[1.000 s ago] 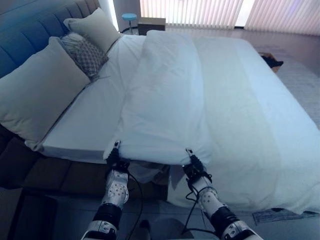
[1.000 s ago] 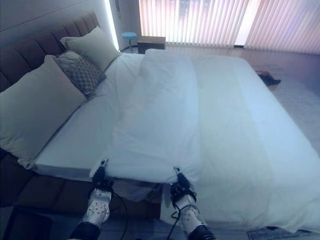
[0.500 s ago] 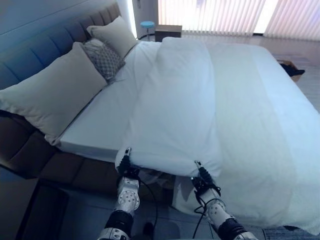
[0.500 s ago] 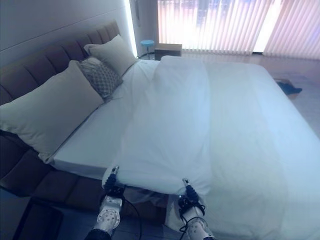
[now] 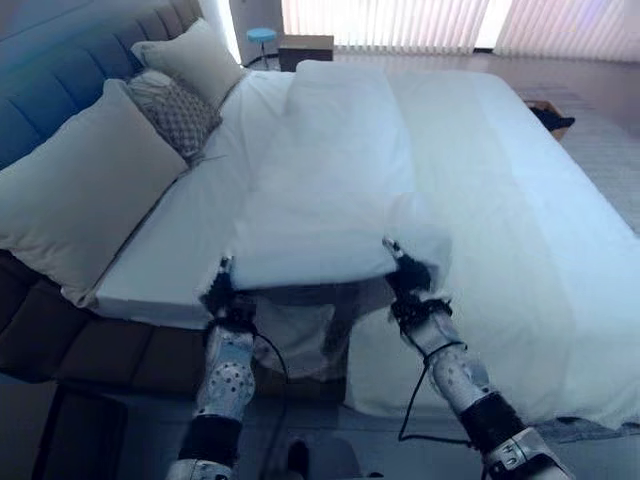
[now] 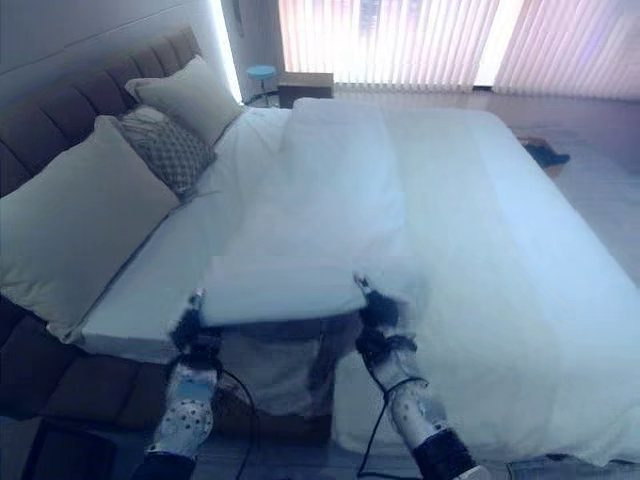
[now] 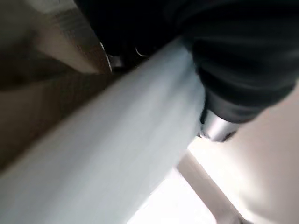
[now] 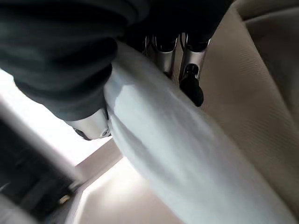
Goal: Make the bed
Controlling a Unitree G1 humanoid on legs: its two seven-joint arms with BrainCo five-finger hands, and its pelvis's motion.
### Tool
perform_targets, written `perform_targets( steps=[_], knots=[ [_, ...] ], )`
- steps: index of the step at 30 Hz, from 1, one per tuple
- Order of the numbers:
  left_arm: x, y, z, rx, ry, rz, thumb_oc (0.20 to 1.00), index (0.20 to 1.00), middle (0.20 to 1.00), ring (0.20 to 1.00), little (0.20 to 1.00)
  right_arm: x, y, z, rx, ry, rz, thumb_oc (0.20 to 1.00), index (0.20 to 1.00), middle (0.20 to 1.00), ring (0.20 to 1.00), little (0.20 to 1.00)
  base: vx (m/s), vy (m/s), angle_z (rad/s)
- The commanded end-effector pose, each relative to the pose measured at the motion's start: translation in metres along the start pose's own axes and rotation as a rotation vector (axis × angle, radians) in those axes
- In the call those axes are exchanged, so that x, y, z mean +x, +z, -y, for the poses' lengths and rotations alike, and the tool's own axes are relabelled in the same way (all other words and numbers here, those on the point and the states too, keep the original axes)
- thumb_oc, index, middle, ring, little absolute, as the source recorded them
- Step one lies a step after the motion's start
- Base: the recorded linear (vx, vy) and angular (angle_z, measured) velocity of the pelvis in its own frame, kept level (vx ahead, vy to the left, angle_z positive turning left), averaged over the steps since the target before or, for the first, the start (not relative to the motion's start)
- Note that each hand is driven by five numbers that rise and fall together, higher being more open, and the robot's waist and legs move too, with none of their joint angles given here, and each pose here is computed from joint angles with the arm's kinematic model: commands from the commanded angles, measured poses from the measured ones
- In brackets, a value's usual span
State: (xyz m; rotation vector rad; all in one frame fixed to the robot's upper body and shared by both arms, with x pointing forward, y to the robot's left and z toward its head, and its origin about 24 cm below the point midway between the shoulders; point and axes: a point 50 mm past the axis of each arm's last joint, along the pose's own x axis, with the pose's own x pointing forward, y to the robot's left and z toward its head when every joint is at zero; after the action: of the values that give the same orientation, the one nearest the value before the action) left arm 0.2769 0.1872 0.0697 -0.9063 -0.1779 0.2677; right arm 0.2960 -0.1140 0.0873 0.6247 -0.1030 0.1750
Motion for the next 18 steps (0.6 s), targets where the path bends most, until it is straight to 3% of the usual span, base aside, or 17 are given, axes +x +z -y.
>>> perform_targets(
  steps=[1,6,8,9,11,12,18],
  knots=[
    [-0.01,0.078,-0.022,0.084,-0.023,0.36,0.2,0.2,0.2,0.2,0.2,-0.012,0.053,0.018,-0.056,-0.002,0.295,0.2,0.2,0.2,0.2,0.2,0.02,0.122,-0.22],
    [-0.021,0.051,-0.06,0.077,0.145,0.224,0.2,0.2,0.2,0.2,0.2,-0.03,0.012,0.042,-0.041,-0.103,0.112,0.2,0.2,0.2,0.2,0.2,-0.02,0.054,-0.01],
    [-0.029,0.033,-0.083,0.072,0.243,0.135,0.2,0.2,0.2,0.2,0.2,-0.042,-0.024,0.06,-0.019,-0.195,-0.055,0.2,0.2,0.2,0.2,0.2,-0.02,0.011,0.0],
    [-0.037,0.024,-0.102,0.111,0.314,0.07,0.2,0.2,0.2,0.2,0.2,-0.061,-0.061,0.081,-0.103,-0.285,-0.261,0.2,0.2,0.2,0.2,0.2,-0.03,0.007,0.0],
    [-0.043,0.021,-0.112,0.12,0.352,0.042,0.2,0.2,0.2,0.2,0.2,-0.067,-0.07,0.088,-0.135,-0.308,-0.324,0.2,0.2,0.2,0.2,0.2,-0.01,-0.005,-0.07],
    [-0.053,0.017,-0.132,0.145,0.437,-0.003,0.2,0.2,0.2,0.2,0.2,-0.085,-0.096,0.1,-0.147,-0.378,-0.47,0.2,0.2,0.2,0.2,0.2,0.02,-0.016,-0.15],
    [-0.077,-0.006,-0.176,0.213,0.688,-0.159,0.2,0.2,0.2,0.2,0.2,-0.11,-0.139,0.11,-0.23,-0.459,-0.756,0.2,0.2,0.2,0.2,0.2,0.0,-0.014,-0.1]
  ],
)
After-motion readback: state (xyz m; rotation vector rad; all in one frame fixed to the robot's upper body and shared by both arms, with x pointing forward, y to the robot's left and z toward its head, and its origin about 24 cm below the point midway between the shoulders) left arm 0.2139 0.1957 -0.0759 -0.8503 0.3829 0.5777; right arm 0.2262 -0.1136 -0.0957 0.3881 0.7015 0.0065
